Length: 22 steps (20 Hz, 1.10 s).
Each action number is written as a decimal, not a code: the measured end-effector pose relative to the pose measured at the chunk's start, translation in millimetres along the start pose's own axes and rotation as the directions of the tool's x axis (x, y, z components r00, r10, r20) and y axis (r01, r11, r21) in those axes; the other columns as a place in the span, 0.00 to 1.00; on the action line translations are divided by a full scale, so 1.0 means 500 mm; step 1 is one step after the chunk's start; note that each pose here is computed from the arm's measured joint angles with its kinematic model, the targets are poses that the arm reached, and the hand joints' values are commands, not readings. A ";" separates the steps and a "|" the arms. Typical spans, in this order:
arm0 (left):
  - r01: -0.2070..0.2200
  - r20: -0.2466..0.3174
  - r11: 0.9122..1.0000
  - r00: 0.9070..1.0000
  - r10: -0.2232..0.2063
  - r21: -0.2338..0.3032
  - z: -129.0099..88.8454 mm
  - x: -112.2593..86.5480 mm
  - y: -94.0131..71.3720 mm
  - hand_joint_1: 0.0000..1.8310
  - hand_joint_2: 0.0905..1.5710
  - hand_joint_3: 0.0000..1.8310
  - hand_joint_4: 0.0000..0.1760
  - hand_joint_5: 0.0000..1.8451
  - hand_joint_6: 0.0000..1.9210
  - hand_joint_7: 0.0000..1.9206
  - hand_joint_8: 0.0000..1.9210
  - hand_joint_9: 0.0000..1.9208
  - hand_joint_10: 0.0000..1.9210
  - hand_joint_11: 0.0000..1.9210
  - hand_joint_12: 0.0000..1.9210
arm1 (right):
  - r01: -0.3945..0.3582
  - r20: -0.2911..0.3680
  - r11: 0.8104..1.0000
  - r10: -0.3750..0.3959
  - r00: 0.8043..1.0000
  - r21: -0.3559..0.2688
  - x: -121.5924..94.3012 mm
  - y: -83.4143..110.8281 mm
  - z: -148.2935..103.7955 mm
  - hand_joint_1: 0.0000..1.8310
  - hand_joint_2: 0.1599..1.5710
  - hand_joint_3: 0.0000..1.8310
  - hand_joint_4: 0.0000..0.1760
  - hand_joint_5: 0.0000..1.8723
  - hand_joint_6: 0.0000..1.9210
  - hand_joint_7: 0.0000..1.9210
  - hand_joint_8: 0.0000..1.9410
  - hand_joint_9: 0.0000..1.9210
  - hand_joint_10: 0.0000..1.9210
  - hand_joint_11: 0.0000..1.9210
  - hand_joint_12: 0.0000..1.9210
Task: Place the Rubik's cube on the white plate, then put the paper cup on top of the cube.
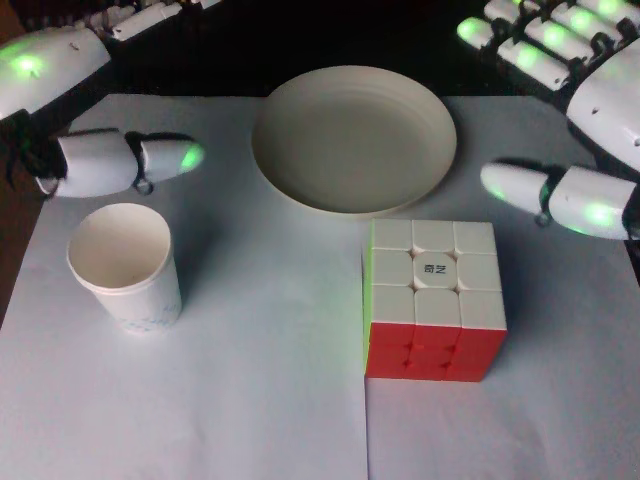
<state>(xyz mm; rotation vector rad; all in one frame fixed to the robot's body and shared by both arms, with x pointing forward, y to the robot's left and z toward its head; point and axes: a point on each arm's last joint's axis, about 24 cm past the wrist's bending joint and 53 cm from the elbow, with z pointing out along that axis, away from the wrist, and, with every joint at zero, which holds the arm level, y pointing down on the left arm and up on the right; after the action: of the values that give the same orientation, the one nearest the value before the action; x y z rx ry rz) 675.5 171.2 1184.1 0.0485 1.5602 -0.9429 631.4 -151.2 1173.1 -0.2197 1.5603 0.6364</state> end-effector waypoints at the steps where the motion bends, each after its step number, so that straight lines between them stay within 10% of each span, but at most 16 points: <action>1: 0.001 0.009 1.000 1.000 -0.001 -0.001 0.000 -0.006 0.002 0.15 0.82 0.00 0.32 0.02 0.00 0.00 0.00 0.00 0.00 0.00 0.19 | -0.001 0.000 1.000 0.001 1.000 0.001 0.000 0.000 0.000 0.11 0.79 0.01 0.00 0.00 0.00 0.00 0.00 0.00 0.00 0.00 0.00; 3: -0.001 0.021 1.000 1.000 0.001 -0.009 0.000 -0.016 0.010 0.15 0.81 0.00 0.45 0.00 0.00 0.00 0.00 0.00 0.00 0.00 0.17 | 0.002 0.001 1.000 -0.002 1.000 -0.002 0.000 0.001 0.000 0.13 0.77 0.00 0.30 0.00 0.00 0.00 0.00 0.00 0.00 0.01 0.00; 5: -0.001 0.027 1.000 1.000 0.001 -0.010 0.002 -0.019 0.012 0.16 0.80 0.00 0.52 0.00 0.00 0.00 0.00 0.00 0.00 0.00 0.11 | 0.007 0.000 1.000 -0.007 1.000 0.000 -0.003 -0.002 -0.001 0.15 0.78 0.00 0.27 0.00 0.00 0.00 0.00 0.00 0.00 0.02 0.02; 6: -0.002 0.030 1.000 1.000 0.002 -0.008 0.002 -0.021 0.011 0.13 0.79 0.00 0.47 0.00 0.00 0.00 0.00 0.00 0.00 0.00 0.14 | 0.011 0.002 1.000 -0.011 1.000 0.002 -0.006 -0.005 -0.002 0.17 0.79 0.00 0.20 0.00 0.00 0.00 0.00 0.00 0.00 0.00 0.42; 7: -0.005 0.035 1.000 0.999 0.005 -0.003 0.003 -0.023 0.010 0.14 0.79 0.00 0.45 0.00 0.00 0.00 0.00 0.00 0.00 0.00 0.12 | 0.016 0.005 1.000 -0.016 1.000 0.009 -0.012 -0.012 -0.004 0.21 0.77 0.00 0.41 0.00 0.00 0.00 0.00 0.00 0.00 0.00 0.45; 9: 0.000 0.048 1.000 0.999 -0.001 0.002 0.006 -0.029 0.006 0.17 0.78 0.00 0.54 0.00 0.00 0.00 0.00 0.00 0.00 0.00 0.07 | -0.046 0.012 0.999 0.045 0.999 0.009 -0.019 -0.021 -0.004 0.17 0.77 0.00 0.52 0.00 0.00 0.00 0.00 0.00 0.00 0.00 0.50; 11: 0.008 0.065 1.000 0.998 -0.009 0.011 0.008 -0.034 0.001 0.16 0.78 0.00 0.65 0.00 0.00 0.00 0.00 0.00 0.00 0.00 0.00 | -0.118 0.010 0.993 0.118 0.993 -0.020 -0.022 -0.017 -0.002 0.21 0.76 0.00 0.41 0.00 0.00 0.00 0.00 0.02 0.01 0.00 0.43; 13: 0.008 0.070 1.000 0.998 -0.009 0.005 0.008 -0.037 0.005 0.17 0.80 0.00 0.42 0.00 0.00 0.00 0.00 0.00 0.00 0.01 0.01 | -0.189 0.001 0.979 0.189 0.982 -0.072 -0.019 0.003 -0.011 0.21 0.70 0.00 0.00 0.00 0.00 0.00 0.00 0.01 0.01 0.00 0.27; 14: 0.006 0.074 1.000 0.997 -0.006 0.005 0.010 -0.039 0.007 0.17 0.80 0.00 0.40 0.00 0.00 0.00 0.00 0.00 0.00 0.02 0.01 | -0.226 -0.013 0.970 0.226 0.974 -0.094 -0.013 0.010 -0.020 0.20 0.69 0.00 0.00 0.00 0.00 0.00 0.00 0.03 0.01 0.00 0.28; 16: 0.021 0.087 1.000 0.996 -0.020 -0.009 0.010 -0.045 0.015 0.15 0.78 0.00 0.65 0.00 0.00 0.00 0.00 0.00 0.00 0.01 0.02 | -0.327 -0.051 0.936 0.323 0.945 -0.126 0.001 0.019 -0.043 0.23 0.65 0.00 0.40 0.00 0.00 0.00 0.00 0.04 0.01 0.00 0.21; 18: 0.019 0.094 1.000 0.995 -0.018 -0.008 0.009 -0.048 0.015 0.16 0.78 0.00 0.57 0.00 0.00 0.00 0.00 0.00 0.00 0.00 0.04 | -0.370 -0.064 0.918 0.364 0.929 -0.145 -0.003 0.024 -0.053 0.28 0.68 0.00 0.23 0.00 0.00 0.00 0.00 0.05 0.01 0.00 0.24; 19: 0.019 0.097 1.000 0.995 -0.018 -0.009 0.009 -0.050 0.015 0.15 0.78 0.00 0.71 0.00 0.00 0.00 0.00 0.00 0.00 0.00 0.05 | -0.376 -0.070 0.913 0.370 0.926 -0.158 -0.005 0.031 -0.058 0.27 0.66 0.00 0.20 0.00 0.00 0.00 0.00 0.05 0.01 0.00 0.24; 22: 0.030 0.107 0.999 0.994 -0.028 -0.017 0.007 -0.053 0.021 0.15 0.79 0.00 0.50 0.00 0.00 0.00 0.00 0.00 0.00 0.00 0.02 | -0.398 -0.139 0.887 0.375 0.917 -0.234 0.019 0.090 -0.073 0.32 0.61 0.00 0.10 0.00 0.00 0.00 0.00 0.00 0.00 0.00 0.25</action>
<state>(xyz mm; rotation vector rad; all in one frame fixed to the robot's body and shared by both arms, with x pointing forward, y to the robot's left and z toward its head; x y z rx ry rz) 690.2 188.6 1201.1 -0.0374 1.4747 -0.9384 576.2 -130.7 1174.6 -0.1313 1.6196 1.1636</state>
